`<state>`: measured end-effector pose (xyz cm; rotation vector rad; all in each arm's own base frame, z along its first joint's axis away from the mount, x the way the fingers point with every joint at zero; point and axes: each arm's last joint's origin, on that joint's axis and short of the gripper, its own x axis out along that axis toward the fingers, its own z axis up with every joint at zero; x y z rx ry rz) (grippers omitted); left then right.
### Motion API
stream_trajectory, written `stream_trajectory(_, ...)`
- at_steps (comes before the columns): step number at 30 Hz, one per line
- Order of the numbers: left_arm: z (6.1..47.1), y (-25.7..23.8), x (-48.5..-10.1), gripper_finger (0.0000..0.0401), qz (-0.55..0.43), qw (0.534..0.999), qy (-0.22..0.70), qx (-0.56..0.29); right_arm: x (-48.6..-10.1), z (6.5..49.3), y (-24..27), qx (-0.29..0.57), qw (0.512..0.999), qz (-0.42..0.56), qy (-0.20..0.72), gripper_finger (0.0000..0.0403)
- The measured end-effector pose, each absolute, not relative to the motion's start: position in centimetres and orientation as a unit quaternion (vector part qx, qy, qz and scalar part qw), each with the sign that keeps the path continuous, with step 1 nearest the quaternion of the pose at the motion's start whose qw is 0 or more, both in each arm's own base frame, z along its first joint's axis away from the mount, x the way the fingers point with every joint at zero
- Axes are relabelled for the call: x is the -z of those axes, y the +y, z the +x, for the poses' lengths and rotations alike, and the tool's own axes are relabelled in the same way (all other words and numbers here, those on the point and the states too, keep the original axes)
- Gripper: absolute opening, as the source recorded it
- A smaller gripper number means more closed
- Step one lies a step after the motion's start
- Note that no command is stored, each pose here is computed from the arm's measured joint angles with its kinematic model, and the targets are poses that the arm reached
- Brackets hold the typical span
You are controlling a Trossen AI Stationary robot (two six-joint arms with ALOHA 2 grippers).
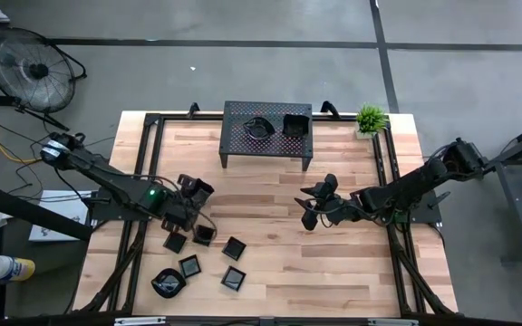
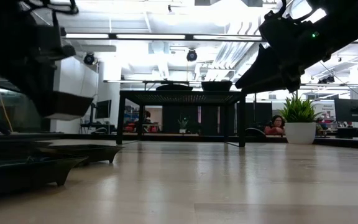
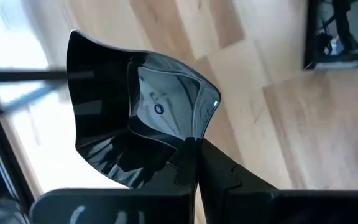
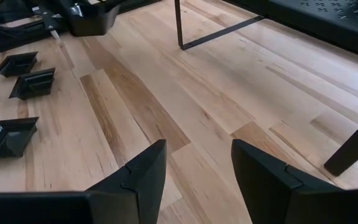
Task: Pick & Place Mini shaped plates
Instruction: Stack the black distorted square plate on top of the black distorted square plates on the shelf
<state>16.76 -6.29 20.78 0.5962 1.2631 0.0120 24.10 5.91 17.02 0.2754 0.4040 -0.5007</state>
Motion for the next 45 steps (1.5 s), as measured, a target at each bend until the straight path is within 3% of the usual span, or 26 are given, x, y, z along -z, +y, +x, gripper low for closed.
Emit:
stream_trajectory(9, 17.2, -8.4, -21.9, 0.0, 0.415, 0.756, 0.503, 0.065, -17.6, 24.4, 5.9, 0.26, 0.941, 0.145, 0.161, 0.0177)
stream_trajectory(23, 20.2, -9.6, -23.1, 0.0, 0.591, 0.714, 0.375, 0.012, -18.8, 24.7, 5.7, 0.306, 0.933, 0.175, 0.075, 0.0177)
stream_trajectory(30, 22.6, -10.5, -22.8, 0.0, 0.717, 0.599, 0.352, -0.056, -19.1, 24.8, 5.9, 0.323, 0.931, 0.162, 0.054, 0.0177)
stream_trajectory(39, 24.4, -10.4, -22.5, 0.0, 0.797, 0.415, 0.416, -0.14, -19.4, 27.4, 7.8, 0.373, 0.924, 0.08, 0.019, 0.0177)
stream_trajectory(45, 25.0, -9.4, -22.2, 0.0, 0.796, 0.363, 0.456, -0.162, -19.5, 31.8, 9.3, 0.413, 0.91, -0.004, 0.043, 0.0177)
